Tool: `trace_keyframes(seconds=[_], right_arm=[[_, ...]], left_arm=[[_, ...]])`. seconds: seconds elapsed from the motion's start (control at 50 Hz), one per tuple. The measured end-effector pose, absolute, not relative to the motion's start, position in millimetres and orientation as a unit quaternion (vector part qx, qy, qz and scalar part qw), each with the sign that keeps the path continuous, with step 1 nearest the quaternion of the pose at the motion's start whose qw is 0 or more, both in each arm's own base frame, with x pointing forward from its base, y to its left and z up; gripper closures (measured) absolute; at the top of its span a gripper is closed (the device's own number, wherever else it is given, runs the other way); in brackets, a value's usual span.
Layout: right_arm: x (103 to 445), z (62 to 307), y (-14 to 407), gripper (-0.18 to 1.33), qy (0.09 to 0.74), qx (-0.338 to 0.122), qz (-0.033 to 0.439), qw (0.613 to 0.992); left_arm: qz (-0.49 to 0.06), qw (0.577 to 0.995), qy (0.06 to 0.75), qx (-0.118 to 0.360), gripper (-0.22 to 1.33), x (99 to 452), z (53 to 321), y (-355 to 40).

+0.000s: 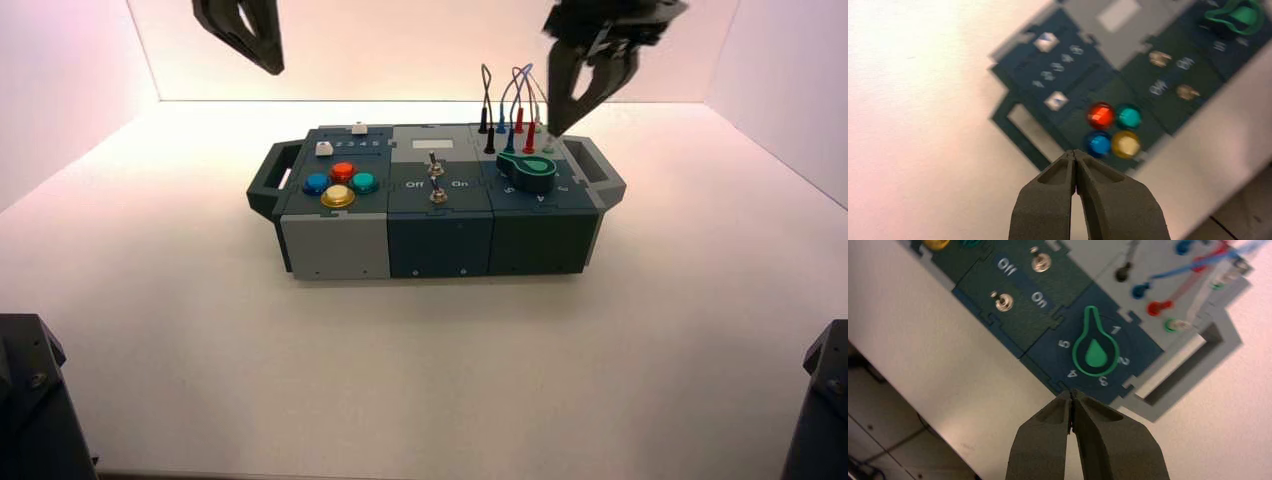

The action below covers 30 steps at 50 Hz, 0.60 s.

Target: Turn the knob to position 2.

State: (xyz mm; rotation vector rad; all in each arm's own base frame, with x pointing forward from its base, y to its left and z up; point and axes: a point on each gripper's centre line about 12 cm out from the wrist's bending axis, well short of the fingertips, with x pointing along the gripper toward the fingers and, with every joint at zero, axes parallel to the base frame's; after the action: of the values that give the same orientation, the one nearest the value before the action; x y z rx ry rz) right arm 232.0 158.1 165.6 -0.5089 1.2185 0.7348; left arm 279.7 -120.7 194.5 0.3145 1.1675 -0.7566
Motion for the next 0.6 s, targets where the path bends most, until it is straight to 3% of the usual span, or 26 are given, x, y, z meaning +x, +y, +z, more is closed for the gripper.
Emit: trace_keyframes(seconds=[0.2, 0.6], right_arm=[[239.1, 167.4, 177.4, 1.29, 0.545, -0.253, 0.350, 0.719], [261.7, 143.4, 190.5, 1.29, 0.569, -0.259, 0.332, 0.706]], left_arm=[[-0.414, 0.741, 0.517, 0.109, 1.27, 269.7, 205.0, -135.0], [-0.424, 0.738, 0.517, 0.093, 1.27, 268.2, 208.0, -133.4]])
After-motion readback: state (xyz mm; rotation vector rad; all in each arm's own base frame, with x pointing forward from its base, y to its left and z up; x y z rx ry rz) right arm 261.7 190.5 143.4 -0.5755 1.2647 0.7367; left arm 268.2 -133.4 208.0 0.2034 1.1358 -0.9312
